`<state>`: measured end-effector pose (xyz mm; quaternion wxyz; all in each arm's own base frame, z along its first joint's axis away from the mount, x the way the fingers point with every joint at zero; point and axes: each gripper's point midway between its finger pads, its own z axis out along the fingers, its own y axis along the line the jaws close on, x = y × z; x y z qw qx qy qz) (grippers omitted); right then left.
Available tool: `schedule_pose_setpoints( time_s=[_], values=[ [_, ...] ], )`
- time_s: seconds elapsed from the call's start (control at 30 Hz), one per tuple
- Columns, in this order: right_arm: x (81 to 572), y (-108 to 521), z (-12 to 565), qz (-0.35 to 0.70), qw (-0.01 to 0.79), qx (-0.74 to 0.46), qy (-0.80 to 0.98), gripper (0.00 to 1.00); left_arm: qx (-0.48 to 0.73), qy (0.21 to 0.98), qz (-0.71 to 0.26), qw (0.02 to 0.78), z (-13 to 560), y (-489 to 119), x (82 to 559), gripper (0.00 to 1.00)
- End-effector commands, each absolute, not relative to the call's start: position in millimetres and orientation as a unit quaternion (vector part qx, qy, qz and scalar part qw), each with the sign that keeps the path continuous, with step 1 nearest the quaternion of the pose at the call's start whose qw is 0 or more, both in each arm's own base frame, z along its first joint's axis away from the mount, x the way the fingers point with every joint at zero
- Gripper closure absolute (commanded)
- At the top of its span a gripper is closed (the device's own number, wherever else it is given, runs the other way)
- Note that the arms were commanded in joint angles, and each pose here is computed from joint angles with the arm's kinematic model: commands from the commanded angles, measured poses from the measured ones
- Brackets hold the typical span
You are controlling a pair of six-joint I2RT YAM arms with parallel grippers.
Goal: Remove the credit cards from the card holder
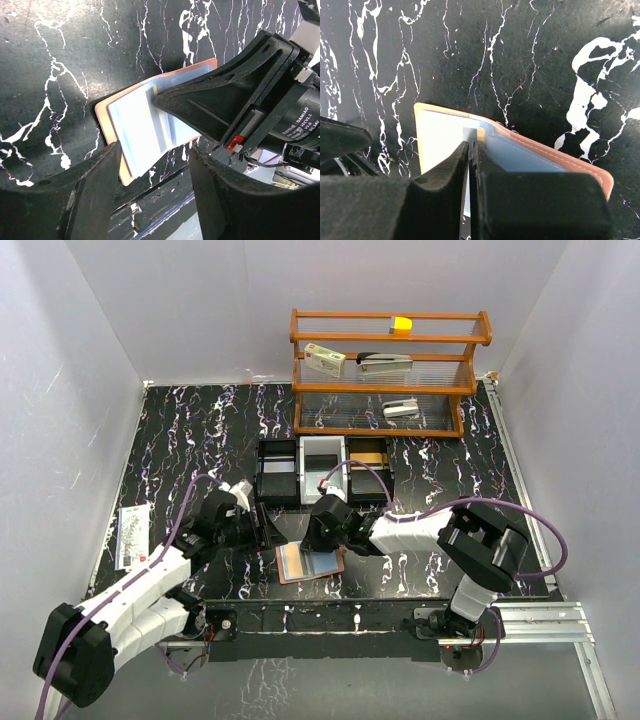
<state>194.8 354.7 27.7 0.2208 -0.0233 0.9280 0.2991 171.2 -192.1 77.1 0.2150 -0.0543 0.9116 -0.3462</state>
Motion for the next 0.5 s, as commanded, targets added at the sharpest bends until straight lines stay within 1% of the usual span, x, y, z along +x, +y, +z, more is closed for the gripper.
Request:
schedule_pose_setpoints(
  time_s=[0.0,0.17,0.27,0.47],
  values=[
    [181,327,-6,0.267,0.178,-0.009,0.947,0.95,-0.043,0.902,-0.376,0.206,79,-204,172,0.47],
    [182,325,-6,0.267,0.177,-0.005,0.947,0.95,-0.050,0.902,-0.385,0.190,69,-214,176,0.49],
    [182,325,-6,0.267,0.177,-0.005,0.947,0.94,-0.064,0.908,-0.374,0.180,58,-214,178,0.53],
    [181,325,-7,0.268,0.174,-0.005,0.948,0.94,-0.075,0.915,-0.355,0.175,41,-212,180,0.55]
  ],
)
